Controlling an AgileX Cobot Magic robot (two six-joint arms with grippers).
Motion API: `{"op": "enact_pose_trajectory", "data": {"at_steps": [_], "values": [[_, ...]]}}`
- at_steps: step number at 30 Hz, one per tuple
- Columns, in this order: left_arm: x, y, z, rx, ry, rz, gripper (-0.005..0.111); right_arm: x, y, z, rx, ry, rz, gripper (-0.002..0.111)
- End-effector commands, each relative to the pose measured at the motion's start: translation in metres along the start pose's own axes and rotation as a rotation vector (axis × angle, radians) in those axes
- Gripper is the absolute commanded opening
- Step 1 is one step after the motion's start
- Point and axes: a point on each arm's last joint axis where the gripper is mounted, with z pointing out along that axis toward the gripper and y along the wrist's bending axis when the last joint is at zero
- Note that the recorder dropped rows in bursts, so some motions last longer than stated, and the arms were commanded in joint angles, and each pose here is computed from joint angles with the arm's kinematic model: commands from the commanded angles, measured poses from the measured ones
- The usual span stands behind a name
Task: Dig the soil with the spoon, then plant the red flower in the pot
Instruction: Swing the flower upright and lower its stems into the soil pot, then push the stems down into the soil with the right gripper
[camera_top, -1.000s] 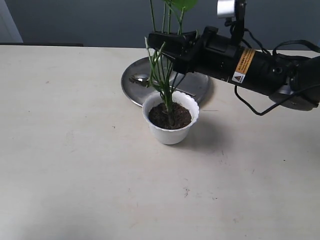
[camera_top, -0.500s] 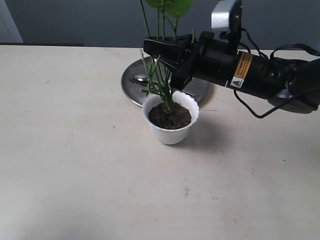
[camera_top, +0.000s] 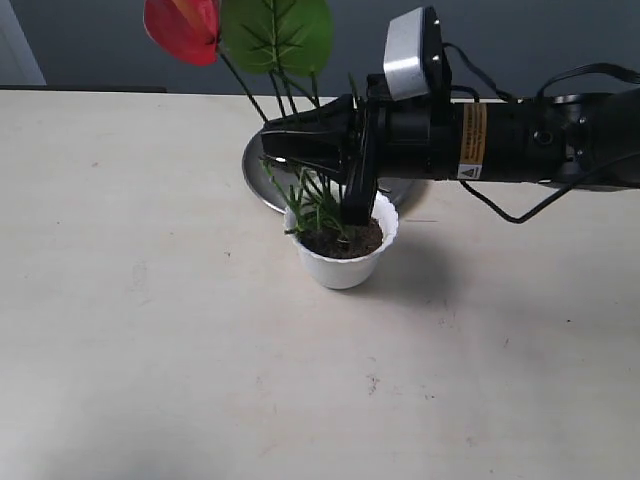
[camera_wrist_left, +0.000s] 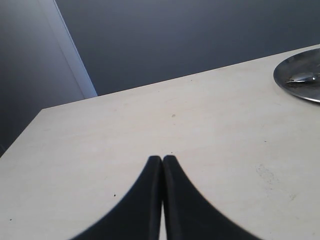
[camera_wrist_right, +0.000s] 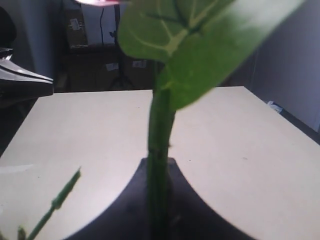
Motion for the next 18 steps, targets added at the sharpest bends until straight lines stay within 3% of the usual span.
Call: {"op": "enact_pose_trajectory", "data": {"at_steps": [1, 5, 9, 13, 18], "values": [[-0.001, 0.0, 0.0, -0.001, -0.012, -0.004, 0.0, -0.01, -0.001, -0.002, 0.026, -0.031, -0.04, -0.001], [-0.001, 0.0, 0.0, -0.001, -0.012, -0.004, 0.0, -0.013, -0.009, -0.004, 0.131, -0.018, -0.015, -0.001], [-0.001, 0.0, 0.0, -0.001, -0.012, -0.004, 0.0, -0.016, -0.017, -0.011, 0.292, -0.116, 0.136, -0.001], [-0.001, 0.0, 0.0, -0.001, -0.012, -0.004, 0.0, -0.013, -0.024, -0.013, 0.452, -0.081, 0.287, -0.001], [-0.001, 0.0, 0.0, -0.001, -0.012, -0.004, 0.0, -0.01, -0.014, -0.01, 0.412, -0.109, 0.292, -0.001]]}}
